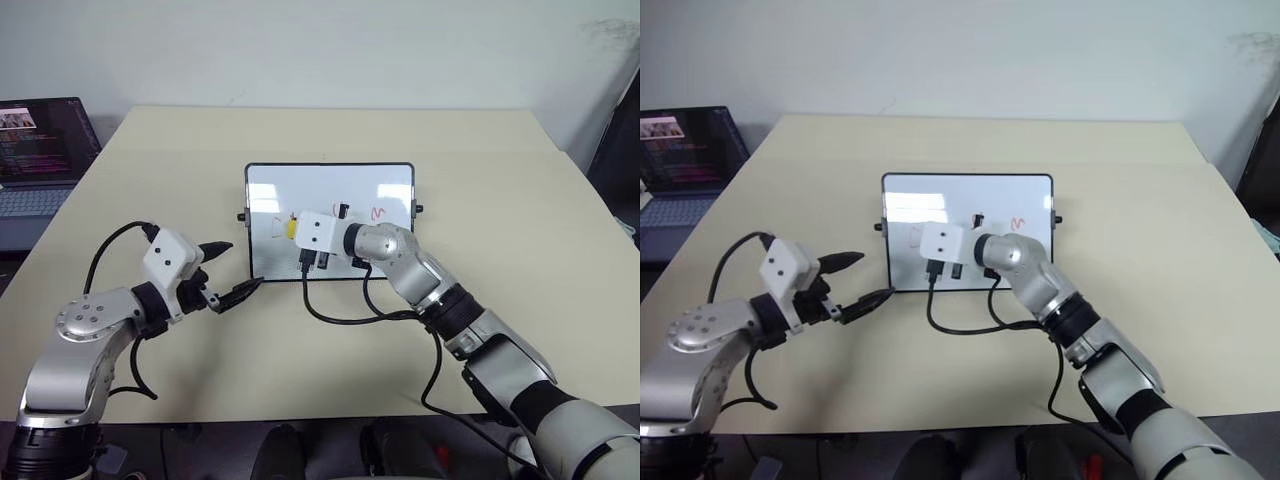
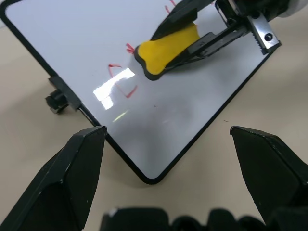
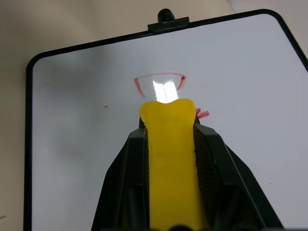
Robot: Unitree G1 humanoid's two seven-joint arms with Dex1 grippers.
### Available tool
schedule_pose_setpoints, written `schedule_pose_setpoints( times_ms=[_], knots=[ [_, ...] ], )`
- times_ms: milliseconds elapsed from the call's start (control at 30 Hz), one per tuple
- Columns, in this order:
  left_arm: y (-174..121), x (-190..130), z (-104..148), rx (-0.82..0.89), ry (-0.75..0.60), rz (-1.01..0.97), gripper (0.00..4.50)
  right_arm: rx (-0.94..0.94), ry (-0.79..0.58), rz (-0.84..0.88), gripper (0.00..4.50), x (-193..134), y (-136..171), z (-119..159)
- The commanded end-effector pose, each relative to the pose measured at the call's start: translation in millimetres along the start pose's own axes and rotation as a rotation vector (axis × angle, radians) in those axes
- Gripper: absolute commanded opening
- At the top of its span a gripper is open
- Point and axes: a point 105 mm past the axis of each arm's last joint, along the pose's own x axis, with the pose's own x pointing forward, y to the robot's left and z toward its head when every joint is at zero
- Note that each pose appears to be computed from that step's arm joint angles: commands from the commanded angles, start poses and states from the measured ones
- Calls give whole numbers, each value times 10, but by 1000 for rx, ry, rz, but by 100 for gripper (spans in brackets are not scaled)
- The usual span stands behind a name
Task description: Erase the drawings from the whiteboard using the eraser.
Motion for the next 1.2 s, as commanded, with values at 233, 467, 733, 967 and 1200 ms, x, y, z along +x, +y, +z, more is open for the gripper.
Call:
schedule_pose_setpoints(
  times_ms=[233,467,733,967,1200],
  knots=[
    [24,33,127,44,-35,-12,450,61,66,-2,96,-13,-19,-159],
    [7,33,126,40,-38,-12,450,82,32,-68,96,-21,-148,-85],
    [-8,-21,74,27,-29,14,450,90,43,27,96,20,29,-97],
    [-49,-33,64,18,-32,21,450,77,56,-23,96,-12,-66,-148],
    [-20,-52,35,14,-25,51,450,95,58,6,96,8,-30,-160]
  ],
)
